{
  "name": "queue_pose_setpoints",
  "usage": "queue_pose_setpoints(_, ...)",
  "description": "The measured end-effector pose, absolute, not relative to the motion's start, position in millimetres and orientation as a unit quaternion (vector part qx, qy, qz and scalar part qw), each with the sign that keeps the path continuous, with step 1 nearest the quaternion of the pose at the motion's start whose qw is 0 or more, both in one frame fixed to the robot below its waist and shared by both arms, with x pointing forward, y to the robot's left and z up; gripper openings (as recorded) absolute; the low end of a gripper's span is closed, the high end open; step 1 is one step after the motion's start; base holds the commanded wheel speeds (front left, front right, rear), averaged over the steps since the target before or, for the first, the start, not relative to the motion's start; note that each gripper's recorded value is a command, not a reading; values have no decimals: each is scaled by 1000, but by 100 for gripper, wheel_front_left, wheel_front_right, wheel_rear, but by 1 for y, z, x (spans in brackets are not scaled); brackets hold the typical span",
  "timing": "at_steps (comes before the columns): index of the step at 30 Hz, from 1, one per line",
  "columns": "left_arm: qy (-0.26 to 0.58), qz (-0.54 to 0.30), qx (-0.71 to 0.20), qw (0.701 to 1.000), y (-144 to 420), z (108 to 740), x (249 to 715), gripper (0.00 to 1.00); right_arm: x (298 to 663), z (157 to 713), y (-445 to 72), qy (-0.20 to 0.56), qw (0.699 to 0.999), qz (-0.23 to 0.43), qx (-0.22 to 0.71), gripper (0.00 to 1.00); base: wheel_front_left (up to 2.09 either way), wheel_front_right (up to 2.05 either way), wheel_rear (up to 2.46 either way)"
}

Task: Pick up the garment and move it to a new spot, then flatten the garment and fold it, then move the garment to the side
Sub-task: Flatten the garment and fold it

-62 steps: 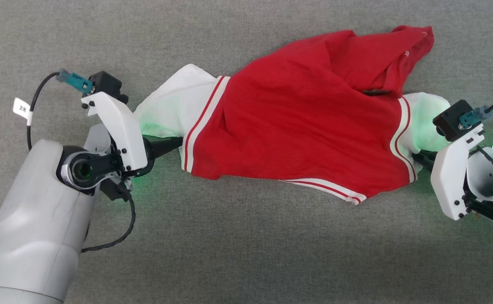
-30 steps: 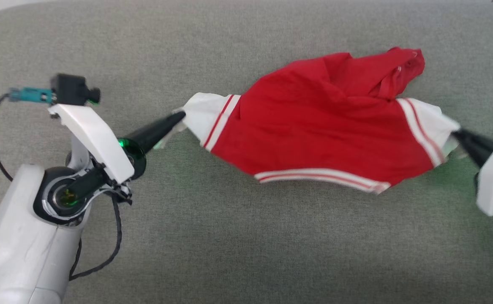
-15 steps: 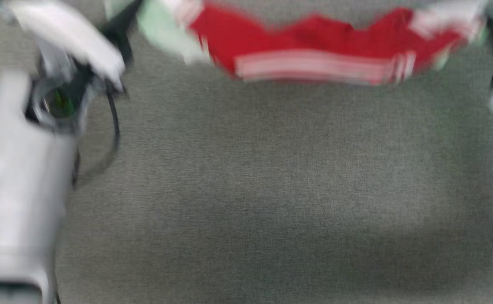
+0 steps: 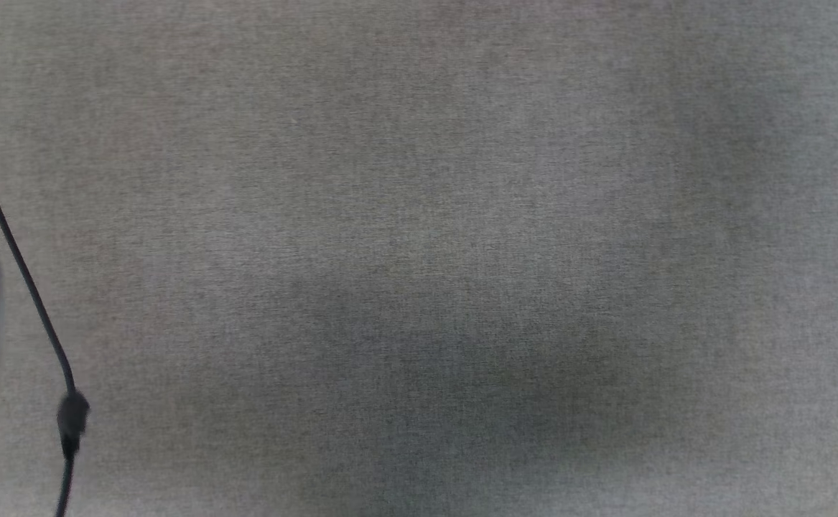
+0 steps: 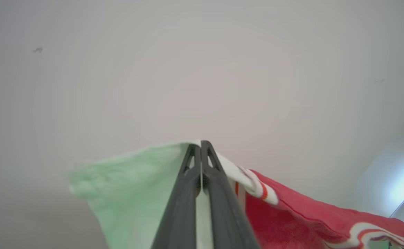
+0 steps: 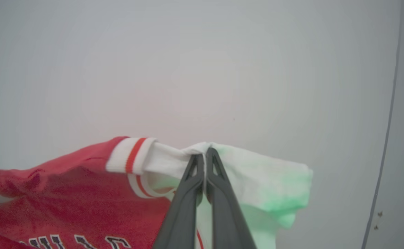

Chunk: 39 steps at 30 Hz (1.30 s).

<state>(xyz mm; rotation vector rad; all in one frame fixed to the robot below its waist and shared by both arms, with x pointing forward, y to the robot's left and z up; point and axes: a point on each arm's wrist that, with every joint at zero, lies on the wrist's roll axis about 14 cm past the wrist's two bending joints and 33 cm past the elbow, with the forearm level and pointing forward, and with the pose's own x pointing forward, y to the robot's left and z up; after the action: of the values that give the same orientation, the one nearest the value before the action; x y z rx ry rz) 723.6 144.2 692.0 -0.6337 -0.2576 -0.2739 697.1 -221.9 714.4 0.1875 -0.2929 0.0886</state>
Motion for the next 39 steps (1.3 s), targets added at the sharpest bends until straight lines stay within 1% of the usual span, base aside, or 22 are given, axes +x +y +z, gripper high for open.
queue_pose_setpoints(3,-189,-130,-327,917,146,734,724,0,700,742,-224,-182,979,35,90,0,0,0,0)
queue_pose_setpoints(5,-221,-131,-329,909,147,754,720,0,701,749,-224,-190,977,32,95,0,0,0,0)
queue_pose_setpoints(7,-239,-137,-351,895,145,767,715,0,700,751,-222,-192,976,32,94,0,0,0,0)
queue_pose_setpoints(8,-236,-143,-364,889,141,768,713,0,699,752,-221,-191,977,31,92,0,0,0,0)
queue_pose_setpoints(10,-225,-153,-353,895,134,760,711,0,701,749,-221,-186,979,33,83,0,0,0,0)
queue_pose_setpoints(12,-187,-157,-363,899,128,732,712,0,704,731,-217,-165,983,37,68,0,0,0,0)
queue_pose_setpoints(16,-106,-171,-375,905,119,672,703,0,701,660,-202,-88,993,58,53,0,0,0,0)
queue_pose_setpoints(17,-94,-176,-371,907,118,660,698,0,697,643,-199,-71,994,65,44,0,0,0,0)
queue_pose_setpoints(18,-78,-175,-385,903,120,645,693,0,691,624,-198,-50,996,73,22,0,0,0,0)
queue_pose_setpoints(19,-54,-170,-389,904,124,624,686,0,684,605,-199,-28,997,78,8,0,0,0,0)
queue_pose_setpoints(23,39,-145,-420,895,135,541,641,0,645,540,-208,51,994,92,23,0,0,0,0)
queue_pose_setpoints(25,77,-133,-431,889,139,509,612,0,621,514,-212,89,991,98,37,0,0,0,0)
queue_pose_setpoints(27,127,-130,-424,887,138,476,577,0,593,490,-216,129,985,106,43,0,0,0,0)
queue_pose_setpoints(29,166,-122,-423,882,140,449,542,0,566,474,-218,156,980,114,55,0,0,0,0)
queue_pose_setpoints(30,166,-122,-423,882,140,449,542,0,566,474,-218,156,980,114,55,0,0,0,0)
queue_pose_setpoints(35,224,-116,-411,876,143,415,469,0,503,449,-225,220,966,130,47,0,0,0,0)
queue_pose_setpoints(39,219,-102,-399,884,158,412,437,0,465,444,-222,242,958,139,59,0,0,0,0)
